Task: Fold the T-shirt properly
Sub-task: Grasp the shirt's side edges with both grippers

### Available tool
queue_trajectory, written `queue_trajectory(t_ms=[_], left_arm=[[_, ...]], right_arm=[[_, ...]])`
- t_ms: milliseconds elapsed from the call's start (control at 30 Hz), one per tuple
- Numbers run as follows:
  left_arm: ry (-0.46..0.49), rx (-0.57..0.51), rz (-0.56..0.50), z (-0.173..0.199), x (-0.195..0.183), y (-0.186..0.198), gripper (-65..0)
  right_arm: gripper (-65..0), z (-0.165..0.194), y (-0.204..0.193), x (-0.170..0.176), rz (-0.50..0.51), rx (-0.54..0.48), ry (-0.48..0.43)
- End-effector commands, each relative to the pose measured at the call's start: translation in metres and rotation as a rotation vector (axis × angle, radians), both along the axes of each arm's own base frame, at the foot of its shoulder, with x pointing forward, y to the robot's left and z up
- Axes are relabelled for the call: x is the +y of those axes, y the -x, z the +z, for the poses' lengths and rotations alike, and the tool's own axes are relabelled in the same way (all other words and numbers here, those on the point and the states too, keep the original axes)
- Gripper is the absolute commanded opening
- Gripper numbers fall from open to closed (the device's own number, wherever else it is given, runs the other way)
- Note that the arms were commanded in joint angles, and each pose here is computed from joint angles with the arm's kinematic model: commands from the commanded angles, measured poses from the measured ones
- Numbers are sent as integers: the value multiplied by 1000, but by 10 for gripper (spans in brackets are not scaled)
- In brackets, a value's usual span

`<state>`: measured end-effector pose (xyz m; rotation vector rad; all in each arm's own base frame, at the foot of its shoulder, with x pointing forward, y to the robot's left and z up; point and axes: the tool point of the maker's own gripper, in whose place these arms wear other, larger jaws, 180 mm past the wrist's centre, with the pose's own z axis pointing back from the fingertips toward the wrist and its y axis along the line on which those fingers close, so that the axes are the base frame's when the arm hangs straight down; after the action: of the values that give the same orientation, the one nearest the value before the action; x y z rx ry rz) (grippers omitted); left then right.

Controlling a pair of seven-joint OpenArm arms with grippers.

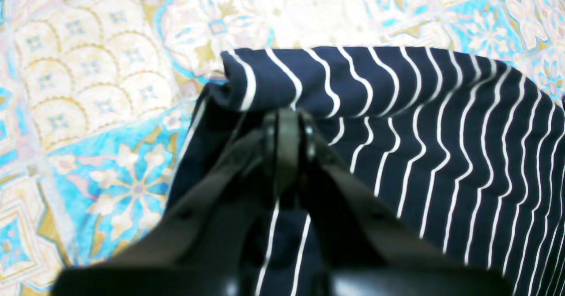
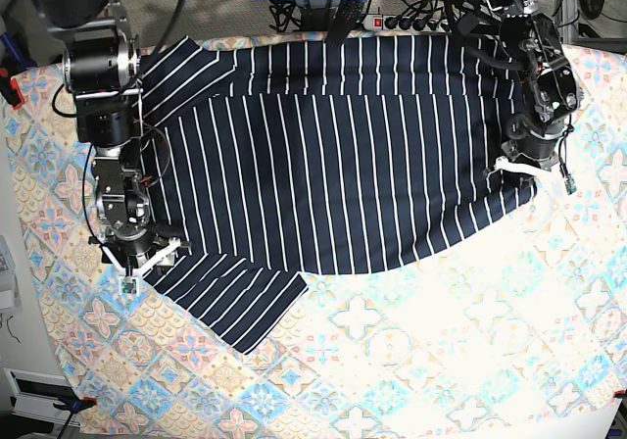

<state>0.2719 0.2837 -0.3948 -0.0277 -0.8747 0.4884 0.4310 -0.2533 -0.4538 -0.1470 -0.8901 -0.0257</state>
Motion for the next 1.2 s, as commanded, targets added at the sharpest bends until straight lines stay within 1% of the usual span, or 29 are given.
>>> queue_trajectory(t_ms=[0, 67, 167, 300, 367, 433, 500, 567, 600, 633, 700, 800, 833, 900, 1000, 1067, 1167], left_arm=[[-22, -47, -1, 14, 5, -8, -650], [-22, -49, -1, 14, 5, -9, -650], [-22, -49, -1, 14, 5, -9, -650], [-21, -47, 0, 14, 5, -9, -650], [-21, -47, 0, 14, 5, -9, -650], [-21, -47, 0, 14, 5, -9, -650], [-21, -47, 0, 14, 5, -9, -650], [-21, -47, 0, 14, 5, -9, -650], [-21, -49, 0, 14, 5, -9, -650], [-21, -49, 0, 14, 5, -9, -650], [-21, -49, 0, 14, 5, -9, -650], [-21, -49, 1, 14, 5, -9, -650], [-21, -49, 1, 14, 5, -9, -650], [-22, -48, 0, 15, 5, -9, -650], [-7, -54, 2, 15, 4, -9, -650], [23, -69, 13, 16, 4, -9, -650], [41, -79, 52, 18, 15, -2, -650]], right_arm=[[-279, 10, -8, -12, -3, -25, 15], [-279, 0, -4, -1, 56, 8, -32], [-280, -2, -4, 14, 131, 20, -81], [-281, -1, -2, 13, 170, 30, -87], [-307, -2, -1, 18, 198, 35, -103], [-385, -1, -1, 20, 209, 34, -115], [-490, -1, -1, 20, 209, 32, -115], [-580, -1, -1, 20, 209, 32, -117], [-613, -1, -1, 19, 208, 32, -115], [-633, -1, -1, 19, 208, 33, -115], [-645, 0, -2, 20, 210, 29, -115], [-645, 1, -1, 19, 210, 30, -113], [-645, 2, -2, 14, 207, 27, -104], [-645, 13, -4, 9, 216, -4, -85], [-645, 22, 3, 8, 224, -39, -75], [-645, 25, 12, 2, 203, -25, -76], [-645, 39, 24, -5, 185, -33, -64]])
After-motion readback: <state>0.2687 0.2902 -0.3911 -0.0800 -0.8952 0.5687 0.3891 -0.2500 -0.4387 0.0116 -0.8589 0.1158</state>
